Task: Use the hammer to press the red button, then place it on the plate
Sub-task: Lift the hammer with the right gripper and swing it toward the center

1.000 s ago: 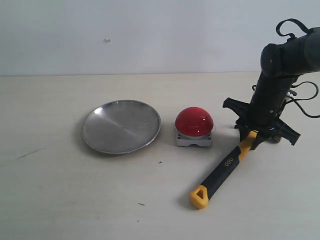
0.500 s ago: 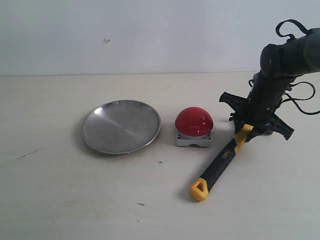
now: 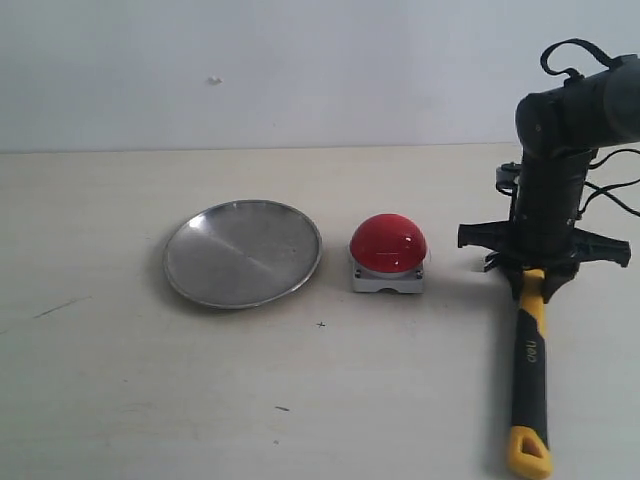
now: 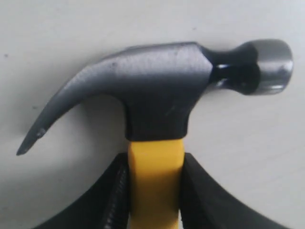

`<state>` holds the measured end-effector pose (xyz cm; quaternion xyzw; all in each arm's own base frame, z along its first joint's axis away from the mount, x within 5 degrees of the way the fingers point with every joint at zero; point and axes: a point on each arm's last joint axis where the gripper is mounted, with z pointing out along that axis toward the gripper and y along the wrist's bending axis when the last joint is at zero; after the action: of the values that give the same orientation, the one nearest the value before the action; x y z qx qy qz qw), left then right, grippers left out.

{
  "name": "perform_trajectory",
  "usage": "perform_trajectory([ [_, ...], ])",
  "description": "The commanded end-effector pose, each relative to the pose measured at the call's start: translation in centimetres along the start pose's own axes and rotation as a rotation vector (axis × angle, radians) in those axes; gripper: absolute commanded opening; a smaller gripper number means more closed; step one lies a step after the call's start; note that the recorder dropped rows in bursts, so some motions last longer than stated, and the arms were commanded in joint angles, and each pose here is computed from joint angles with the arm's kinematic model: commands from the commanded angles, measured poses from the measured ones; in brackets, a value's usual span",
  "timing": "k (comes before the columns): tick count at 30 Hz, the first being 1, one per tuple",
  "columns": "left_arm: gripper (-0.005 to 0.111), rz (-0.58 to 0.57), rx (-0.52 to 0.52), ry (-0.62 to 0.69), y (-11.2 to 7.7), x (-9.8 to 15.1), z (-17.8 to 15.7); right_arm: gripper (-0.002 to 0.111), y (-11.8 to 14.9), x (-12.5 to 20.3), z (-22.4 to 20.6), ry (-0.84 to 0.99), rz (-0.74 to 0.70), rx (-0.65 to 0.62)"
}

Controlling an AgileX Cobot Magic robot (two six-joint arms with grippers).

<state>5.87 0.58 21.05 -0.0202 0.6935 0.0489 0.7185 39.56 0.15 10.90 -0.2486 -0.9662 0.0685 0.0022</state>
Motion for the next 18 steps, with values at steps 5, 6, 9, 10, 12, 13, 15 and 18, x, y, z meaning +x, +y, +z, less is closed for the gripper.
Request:
perform_trajectory([
  [5, 0.0, 0.002, -0.001, -0.006, 0.01, 0.05, -0.06, 0.0, -1.63, -0.8, -0.4, -0.083, -0.164, 0.185],
  [6, 0.0, 0.002, -0.001, -0.006, 0.01, 0.05, -0.06, 0.0, -1.78, -0.89, -0.41, -0.087, -0.17, 0.196],
  [9, 0.0, 0.002, -0.001, -0.006, 0.01, 0.05, -0.06, 0.0, -1.7, -0.77, -0.11, -0.062, -0.244, 0.195],
  [10, 0.0, 0.002, -0.001, -0.006, 0.01, 0.05, -0.06, 0.0, -1.63, -0.71, 0.0, -0.051, -0.286, 0.189],
  [12, 0.0, 0.002, -0.001, -0.006, 0.01, 0.05, -0.06, 0.0, -1.61, -0.68, 0.0, -0.047, -0.3, 0.187],
  [13, 0.0, 0.002, -0.001, -0.006, 0.01, 0.05, -0.06, 0.0, -1.59, -0.71, 0.0, -0.05, -0.302, 0.185],
  [15, 0.0, 0.002, -0.001, -0.006, 0.01, 0.05, -0.06, 0.0, -1.52, -0.73, 0.08, -0.051, -0.323, 0.18],
  [18, 0.0, 0.002, -0.001, -0.006, 0.01, 0.05, -0.06, 0.0, -1.31, -0.96, 0.1, -0.078, -0.337, 0.162],
])
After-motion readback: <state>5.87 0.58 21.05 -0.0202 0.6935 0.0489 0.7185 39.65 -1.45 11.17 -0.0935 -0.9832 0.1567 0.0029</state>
